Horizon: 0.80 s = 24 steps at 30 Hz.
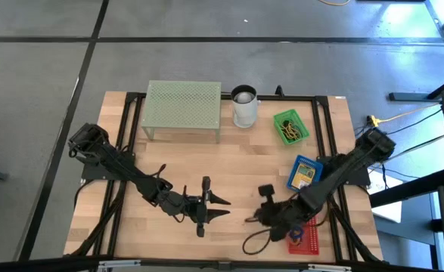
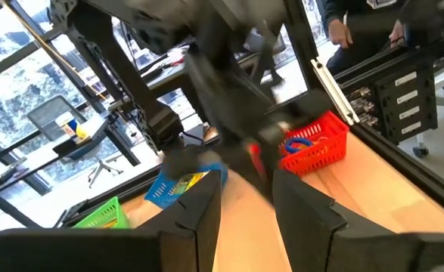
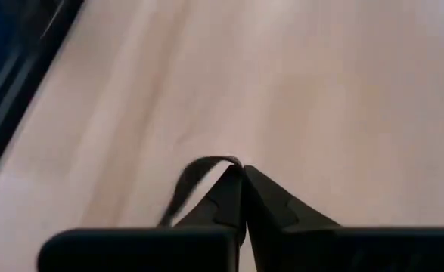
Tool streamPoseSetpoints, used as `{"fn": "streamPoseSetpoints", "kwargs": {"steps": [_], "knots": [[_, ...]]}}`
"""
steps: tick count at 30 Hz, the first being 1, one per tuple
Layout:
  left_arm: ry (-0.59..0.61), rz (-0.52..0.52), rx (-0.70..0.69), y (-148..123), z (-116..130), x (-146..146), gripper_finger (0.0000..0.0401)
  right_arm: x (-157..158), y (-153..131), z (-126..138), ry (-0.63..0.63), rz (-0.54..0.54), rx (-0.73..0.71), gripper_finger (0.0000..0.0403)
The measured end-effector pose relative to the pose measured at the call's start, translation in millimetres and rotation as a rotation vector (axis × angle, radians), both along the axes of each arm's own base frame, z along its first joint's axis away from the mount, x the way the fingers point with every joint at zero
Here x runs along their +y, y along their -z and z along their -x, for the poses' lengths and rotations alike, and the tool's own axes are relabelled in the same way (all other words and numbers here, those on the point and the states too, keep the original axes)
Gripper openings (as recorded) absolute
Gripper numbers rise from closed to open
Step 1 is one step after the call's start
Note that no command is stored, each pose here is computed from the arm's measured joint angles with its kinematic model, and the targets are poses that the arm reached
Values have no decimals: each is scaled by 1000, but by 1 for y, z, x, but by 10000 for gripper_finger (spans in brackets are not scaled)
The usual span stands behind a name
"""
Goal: Pick & Place Office Desk Supplies
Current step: Put the black rubber band into the green bin
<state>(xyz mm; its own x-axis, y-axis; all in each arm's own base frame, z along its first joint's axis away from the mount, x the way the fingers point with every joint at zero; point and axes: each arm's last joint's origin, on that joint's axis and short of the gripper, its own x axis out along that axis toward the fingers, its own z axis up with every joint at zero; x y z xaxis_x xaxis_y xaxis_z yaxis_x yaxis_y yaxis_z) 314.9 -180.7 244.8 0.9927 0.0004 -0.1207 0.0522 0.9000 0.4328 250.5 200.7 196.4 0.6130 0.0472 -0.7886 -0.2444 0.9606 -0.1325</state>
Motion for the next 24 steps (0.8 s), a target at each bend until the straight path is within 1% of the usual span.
{"fn": "streamPoseSetpoints", "kwargs": {"steps": [2, 4, 7, 10, 13, 15, 18, 21, 24], "knots": [[2, -10, -1, 0, 0, 0, 116, -8, -19, 2, 84, 55, -128, 12], [2, -10, -3, 0, 0, 0, 116, -17, -38, 4, 177, 88, -250, 10], [1, -10, -4, 0, 0, 0, 116, -29, -69, 9, 317, 88, -437, 9], [1, -10, -5, 0, 0, 0, 116, -38, -95, 16, 389, 30, -563, 9], [2, -9, -6, -1, 0, 0, 116, -44, -116, 20, 402, -49, -652, 10], [2, -8, -6, -1, 0, 0, 116, -44, -126, 22, 378, -74, -693, 10], [2, -8, -6, -1, 0, 0, 116, -45, -130, 23, 350, -41, -711, 10], [3, -8, -6, -1, 0, 0, 116, -52, -128, 24, 405, 27, -693, 11], [3, -8, -6, -1, 0, 0, 116, -70, -120, 25, 498, 90, -626, 11]]}}
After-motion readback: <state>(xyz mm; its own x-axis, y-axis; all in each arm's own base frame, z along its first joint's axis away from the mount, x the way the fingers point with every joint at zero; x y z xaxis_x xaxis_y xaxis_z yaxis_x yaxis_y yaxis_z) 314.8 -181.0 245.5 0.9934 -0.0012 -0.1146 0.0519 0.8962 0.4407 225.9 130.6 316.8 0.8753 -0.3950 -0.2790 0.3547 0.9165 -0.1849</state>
